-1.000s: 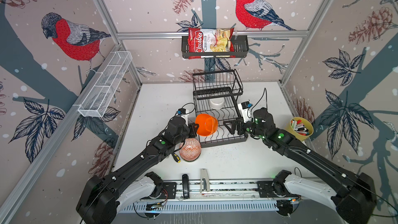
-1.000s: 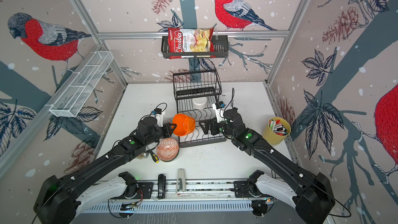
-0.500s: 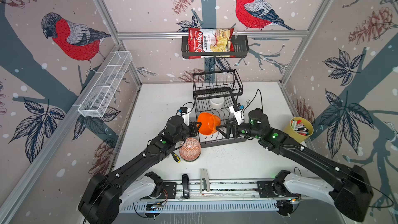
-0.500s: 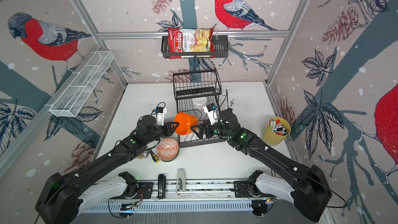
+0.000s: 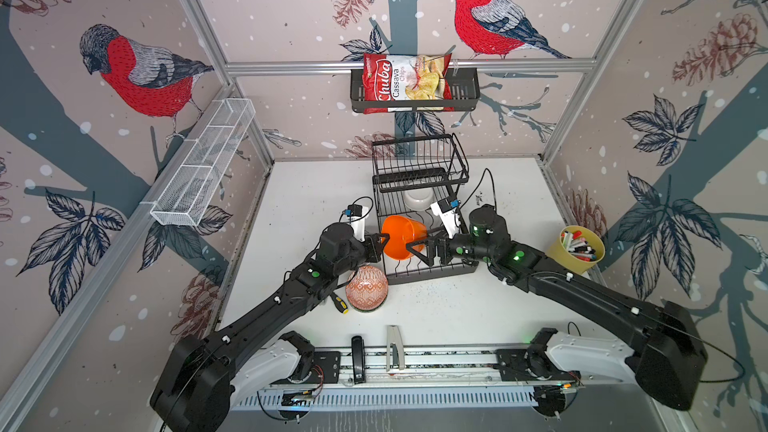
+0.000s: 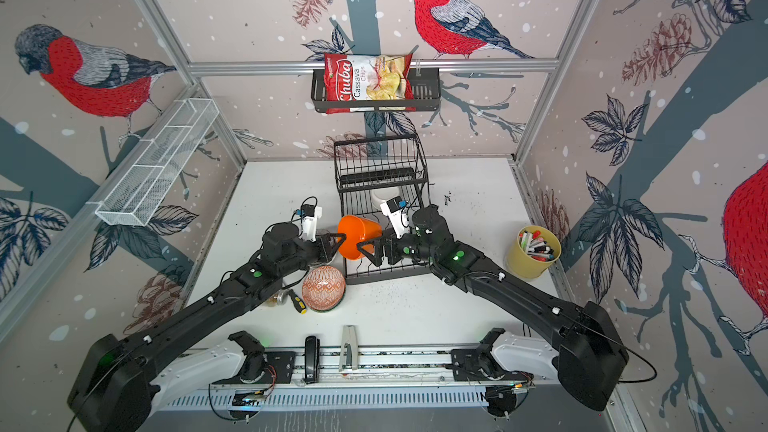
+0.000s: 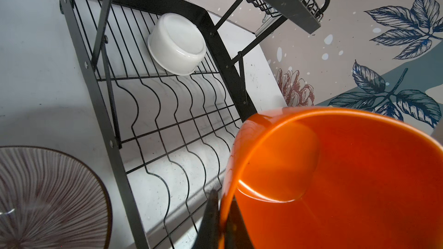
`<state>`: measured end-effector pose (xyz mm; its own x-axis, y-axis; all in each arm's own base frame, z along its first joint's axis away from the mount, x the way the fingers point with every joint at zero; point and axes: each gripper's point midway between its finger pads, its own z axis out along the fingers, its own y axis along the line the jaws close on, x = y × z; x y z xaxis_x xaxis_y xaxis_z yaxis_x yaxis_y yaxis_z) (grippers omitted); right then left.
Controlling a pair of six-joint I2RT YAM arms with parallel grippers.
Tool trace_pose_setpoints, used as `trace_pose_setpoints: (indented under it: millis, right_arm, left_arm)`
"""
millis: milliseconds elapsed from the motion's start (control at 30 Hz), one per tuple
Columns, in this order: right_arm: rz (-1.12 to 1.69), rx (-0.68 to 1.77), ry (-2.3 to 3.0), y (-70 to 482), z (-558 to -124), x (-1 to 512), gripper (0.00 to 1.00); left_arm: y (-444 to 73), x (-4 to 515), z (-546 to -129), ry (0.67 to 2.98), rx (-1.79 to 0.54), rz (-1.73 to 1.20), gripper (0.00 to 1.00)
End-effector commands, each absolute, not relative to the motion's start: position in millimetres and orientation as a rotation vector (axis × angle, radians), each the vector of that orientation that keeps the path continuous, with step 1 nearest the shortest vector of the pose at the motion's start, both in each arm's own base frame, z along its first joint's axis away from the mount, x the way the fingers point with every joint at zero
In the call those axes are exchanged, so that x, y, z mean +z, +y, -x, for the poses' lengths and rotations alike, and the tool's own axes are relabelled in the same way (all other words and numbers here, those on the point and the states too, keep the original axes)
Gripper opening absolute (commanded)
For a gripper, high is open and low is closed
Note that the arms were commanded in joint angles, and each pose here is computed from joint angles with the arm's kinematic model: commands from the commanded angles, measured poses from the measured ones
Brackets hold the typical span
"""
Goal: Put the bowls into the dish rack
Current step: 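Carry the orange bowl over the rack while the right gripper grasps its rim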
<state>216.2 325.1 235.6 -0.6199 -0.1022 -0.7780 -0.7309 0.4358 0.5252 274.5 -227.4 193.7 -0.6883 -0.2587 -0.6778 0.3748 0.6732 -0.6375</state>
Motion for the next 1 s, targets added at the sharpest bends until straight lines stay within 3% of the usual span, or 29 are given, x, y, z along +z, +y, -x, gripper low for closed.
trace_pose_setpoints:
  millis: [0,267,567,967]
  right_arm:
    - [0.726,1.268,1.945,334.3,-212.4,252.4,0.99]
    - [0.735,1.305,1.946,340.0,-210.7,251.4,0.94]
    - [0.744,1.317,1.929,342.4,-209.5,255.4,0.75]
    - [0.716,1.272,1.953,340.1,-215.3,250.3,0.69]
  left_arm:
    - [-234.7,220.3,-277.1,1.977,-1.084,-0.131,0.00]
    - [-236.8,223.9,-276.1,1.957,-1.103,-0.144,0.00]
    - [-236.3,224.0,-276.4,1.957,-1.102,-0.141,0.00]
    - [-236.8,222.7,-277.7,1.964,-1.100,-0.137,0.08]
